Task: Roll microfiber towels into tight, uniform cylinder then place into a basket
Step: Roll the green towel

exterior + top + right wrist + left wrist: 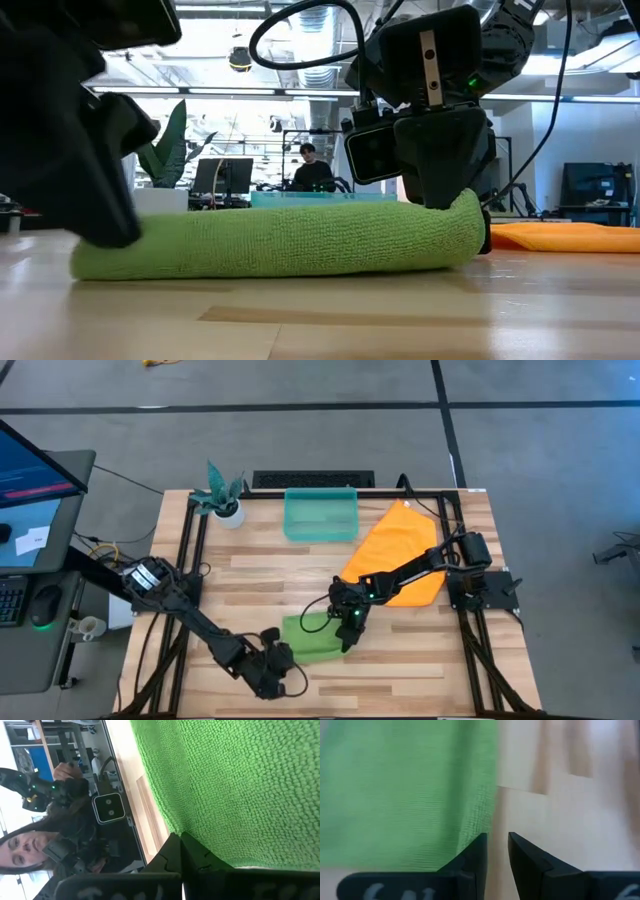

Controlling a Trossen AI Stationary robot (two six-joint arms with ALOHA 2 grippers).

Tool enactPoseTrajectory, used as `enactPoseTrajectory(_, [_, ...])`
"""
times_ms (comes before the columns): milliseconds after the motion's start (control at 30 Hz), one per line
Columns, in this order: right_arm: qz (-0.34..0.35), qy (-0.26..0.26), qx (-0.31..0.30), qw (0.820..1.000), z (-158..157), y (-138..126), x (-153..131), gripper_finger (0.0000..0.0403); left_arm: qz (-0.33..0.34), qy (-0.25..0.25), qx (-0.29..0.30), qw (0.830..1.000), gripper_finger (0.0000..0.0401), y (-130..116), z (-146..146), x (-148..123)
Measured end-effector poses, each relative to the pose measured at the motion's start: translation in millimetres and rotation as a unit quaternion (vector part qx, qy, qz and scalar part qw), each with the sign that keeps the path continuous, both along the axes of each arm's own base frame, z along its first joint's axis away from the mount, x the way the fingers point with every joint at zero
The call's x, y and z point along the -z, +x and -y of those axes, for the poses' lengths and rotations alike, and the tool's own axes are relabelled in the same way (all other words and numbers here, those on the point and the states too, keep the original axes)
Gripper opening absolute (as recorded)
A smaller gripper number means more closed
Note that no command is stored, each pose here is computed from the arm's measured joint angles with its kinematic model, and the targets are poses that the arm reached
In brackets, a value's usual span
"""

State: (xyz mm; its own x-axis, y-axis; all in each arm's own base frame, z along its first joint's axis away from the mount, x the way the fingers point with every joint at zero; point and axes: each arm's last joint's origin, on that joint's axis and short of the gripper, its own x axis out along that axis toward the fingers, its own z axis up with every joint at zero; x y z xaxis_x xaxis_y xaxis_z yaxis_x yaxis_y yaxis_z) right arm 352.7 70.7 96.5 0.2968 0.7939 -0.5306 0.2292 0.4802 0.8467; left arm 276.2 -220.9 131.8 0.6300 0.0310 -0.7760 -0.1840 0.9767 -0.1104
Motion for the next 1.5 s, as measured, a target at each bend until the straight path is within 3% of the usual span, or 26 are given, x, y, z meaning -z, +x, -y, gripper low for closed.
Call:
enactPoseTrajectory(200, [0.001, -0.002, -0.002, 1.000, -2, 0, 0, 0.0008, -0.002, 0.026, -0.042, 0.999, 0.0070, 2, -10, 2])
enactPoseTrajectory(600, [0.000, -0.012, 0.006, 1.000, -2, 0, 0, 0.0011, -0.053, -0.009, -0.140, 0.989, 0.0070, 10, -35, 10])
enactPoseTrajectory(867, [0.010, -0.038, 0.006, 0.999, -5, -1, 2, 0.0086, -0.062, -0.019, -0.138, 0.988, 0.0070, 11, -35, 13])
enactPoseTrajectory(1100, [0.002, -0.021, 0.006, 1.000, -3, -1, -1, 0.0154, -0.063, -0.029, -0.147, 0.987, 0.0070, 10, -34, 14])
enactPoseTrajectory(1300, [-0.009, -0.034, 0.011, 0.999, 4, -8, -13, 0.0170, -0.066, -0.033, -0.151, 0.986, 0.0070, 9, -34, 14])
enactPoseTrajectory(1500, [0.021, -0.088, 0.004, 0.996, 13, -21, -45, 0.0168, -0.067, -0.035, -0.152, 0.986, 0.0070, 9, -34, 14])
